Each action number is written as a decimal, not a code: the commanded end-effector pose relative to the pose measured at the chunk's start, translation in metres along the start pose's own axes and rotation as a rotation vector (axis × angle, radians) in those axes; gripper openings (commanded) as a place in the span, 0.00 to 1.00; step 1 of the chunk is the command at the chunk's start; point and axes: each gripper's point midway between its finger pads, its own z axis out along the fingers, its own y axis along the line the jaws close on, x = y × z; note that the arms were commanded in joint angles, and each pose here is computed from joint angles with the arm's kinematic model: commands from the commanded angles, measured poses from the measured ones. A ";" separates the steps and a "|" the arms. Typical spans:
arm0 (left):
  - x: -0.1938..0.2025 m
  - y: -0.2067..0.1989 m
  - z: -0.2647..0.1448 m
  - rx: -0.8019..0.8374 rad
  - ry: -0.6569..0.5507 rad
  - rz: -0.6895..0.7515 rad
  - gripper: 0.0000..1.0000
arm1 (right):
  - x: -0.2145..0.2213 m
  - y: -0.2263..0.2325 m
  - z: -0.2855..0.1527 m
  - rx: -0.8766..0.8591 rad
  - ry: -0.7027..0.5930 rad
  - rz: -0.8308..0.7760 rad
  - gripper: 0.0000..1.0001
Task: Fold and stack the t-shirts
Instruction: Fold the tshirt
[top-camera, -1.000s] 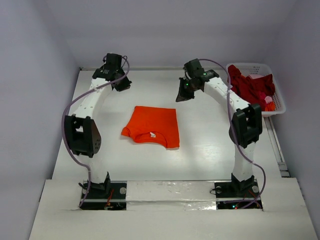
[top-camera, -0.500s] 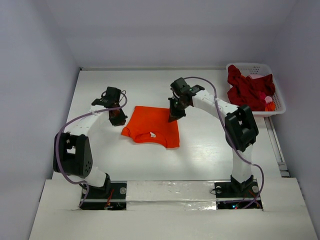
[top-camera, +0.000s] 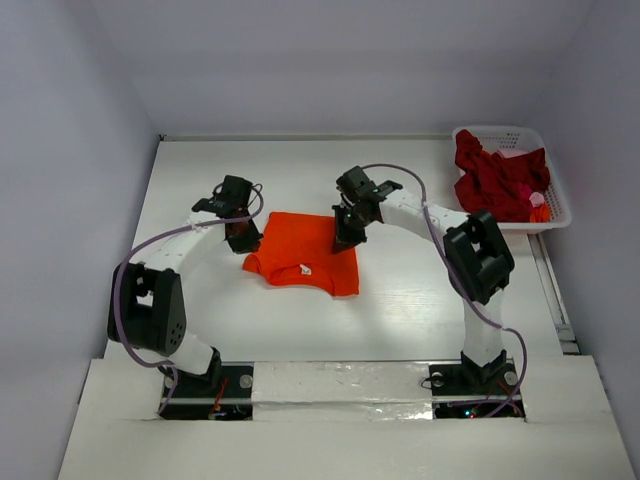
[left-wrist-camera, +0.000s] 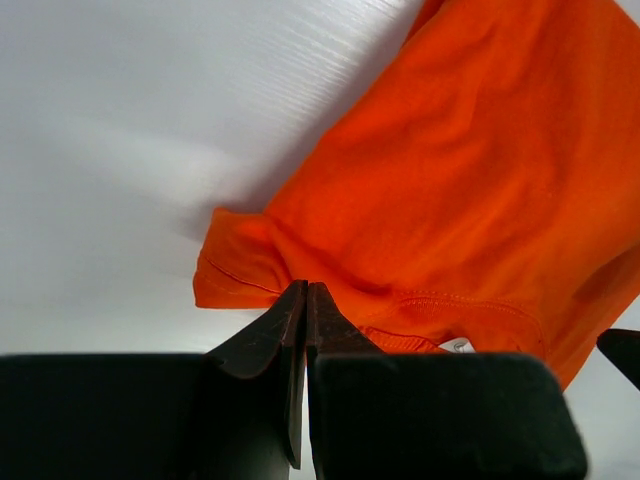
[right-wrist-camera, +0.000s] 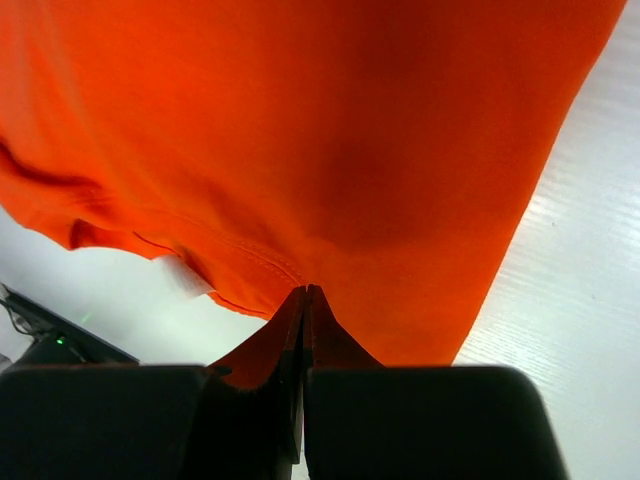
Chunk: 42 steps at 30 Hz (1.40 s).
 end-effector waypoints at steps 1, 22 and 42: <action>-0.002 -0.016 -0.006 0.034 -0.013 0.008 0.00 | 0.005 0.003 0.006 -0.019 -0.008 -0.014 0.00; -0.107 0.016 -0.101 -0.069 -0.669 -0.063 0.99 | -0.092 -0.070 -0.224 0.374 -0.921 -0.051 0.53; -0.115 0.033 -0.123 -0.018 -1.011 0.201 0.99 | -0.082 -0.182 -0.308 0.708 -1.221 0.054 1.00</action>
